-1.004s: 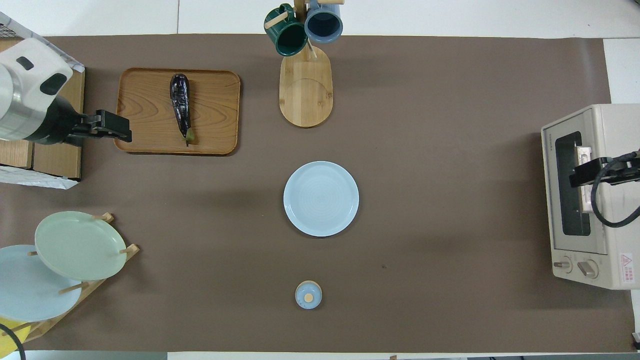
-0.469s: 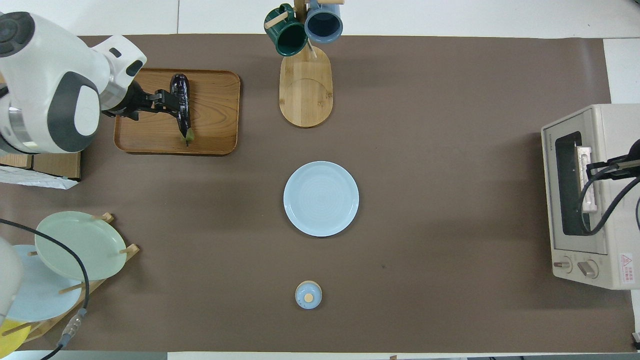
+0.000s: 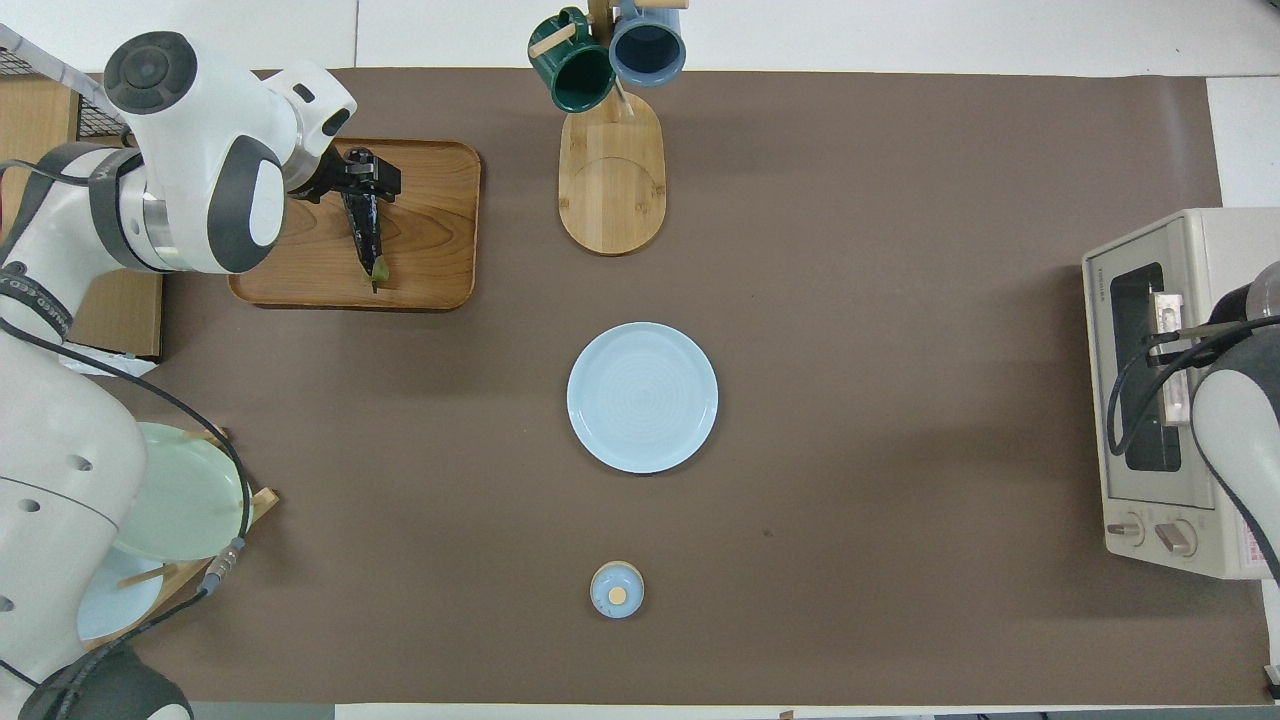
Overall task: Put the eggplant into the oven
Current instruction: 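Grasp the purple eggplant with the left gripper and lift it, then open the oven with the right gripper while the left gripper carries the eggplant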
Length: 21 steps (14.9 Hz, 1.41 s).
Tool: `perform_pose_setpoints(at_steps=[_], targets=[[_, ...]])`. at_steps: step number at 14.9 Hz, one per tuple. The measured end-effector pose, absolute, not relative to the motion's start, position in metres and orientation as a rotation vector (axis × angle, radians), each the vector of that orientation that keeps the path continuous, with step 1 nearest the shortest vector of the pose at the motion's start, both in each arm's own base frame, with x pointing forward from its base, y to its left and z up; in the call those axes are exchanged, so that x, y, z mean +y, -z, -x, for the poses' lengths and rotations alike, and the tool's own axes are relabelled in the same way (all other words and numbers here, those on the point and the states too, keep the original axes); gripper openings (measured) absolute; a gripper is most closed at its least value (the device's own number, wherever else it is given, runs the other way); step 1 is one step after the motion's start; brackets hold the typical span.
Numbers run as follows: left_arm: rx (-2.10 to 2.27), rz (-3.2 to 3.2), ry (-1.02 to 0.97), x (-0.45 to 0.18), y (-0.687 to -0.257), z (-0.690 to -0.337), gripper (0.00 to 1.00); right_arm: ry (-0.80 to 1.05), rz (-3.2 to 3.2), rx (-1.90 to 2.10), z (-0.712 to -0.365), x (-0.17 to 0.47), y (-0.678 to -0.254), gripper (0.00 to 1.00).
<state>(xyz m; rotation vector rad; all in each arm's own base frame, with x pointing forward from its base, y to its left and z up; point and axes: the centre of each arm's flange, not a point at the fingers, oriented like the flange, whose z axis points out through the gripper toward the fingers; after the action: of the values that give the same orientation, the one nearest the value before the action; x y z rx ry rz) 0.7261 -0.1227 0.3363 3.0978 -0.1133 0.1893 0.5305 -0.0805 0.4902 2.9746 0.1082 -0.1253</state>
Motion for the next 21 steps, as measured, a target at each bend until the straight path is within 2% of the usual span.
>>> perform_pose_setpoints(at_steps=[4,9,10,14,18,21], targets=[[-0.111,-3.087,-0.269,-0.121,-0.322,-0.728,1.00,0.138,-2.966,0.095,-0.529,-0.089,-0.487,0.01],[-0.116,-3.086,-0.270,-0.121,-0.309,-0.724,1.00,0.136,-2.968,0.104,-0.526,-0.096,-0.475,0.01],[-0.117,-3.086,-0.270,-0.121,-0.309,-0.724,0.95,0.131,-2.969,0.108,-0.525,-0.096,-0.471,0.01],[-0.119,-3.086,-0.271,-0.121,-0.310,-0.724,0.49,0.117,-2.969,0.119,-0.524,-0.093,-0.468,0.01],[-0.069,-3.050,-0.228,-0.123,-0.323,-0.725,0.47,0.115,-2.966,0.157,-0.526,-0.072,-0.462,0.01],[0.037,-2.982,-0.158,-0.128,-0.385,-0.713,0.47,0.099,-2.980,0.166,-0.526,-0.055,-0.453,0.01]])
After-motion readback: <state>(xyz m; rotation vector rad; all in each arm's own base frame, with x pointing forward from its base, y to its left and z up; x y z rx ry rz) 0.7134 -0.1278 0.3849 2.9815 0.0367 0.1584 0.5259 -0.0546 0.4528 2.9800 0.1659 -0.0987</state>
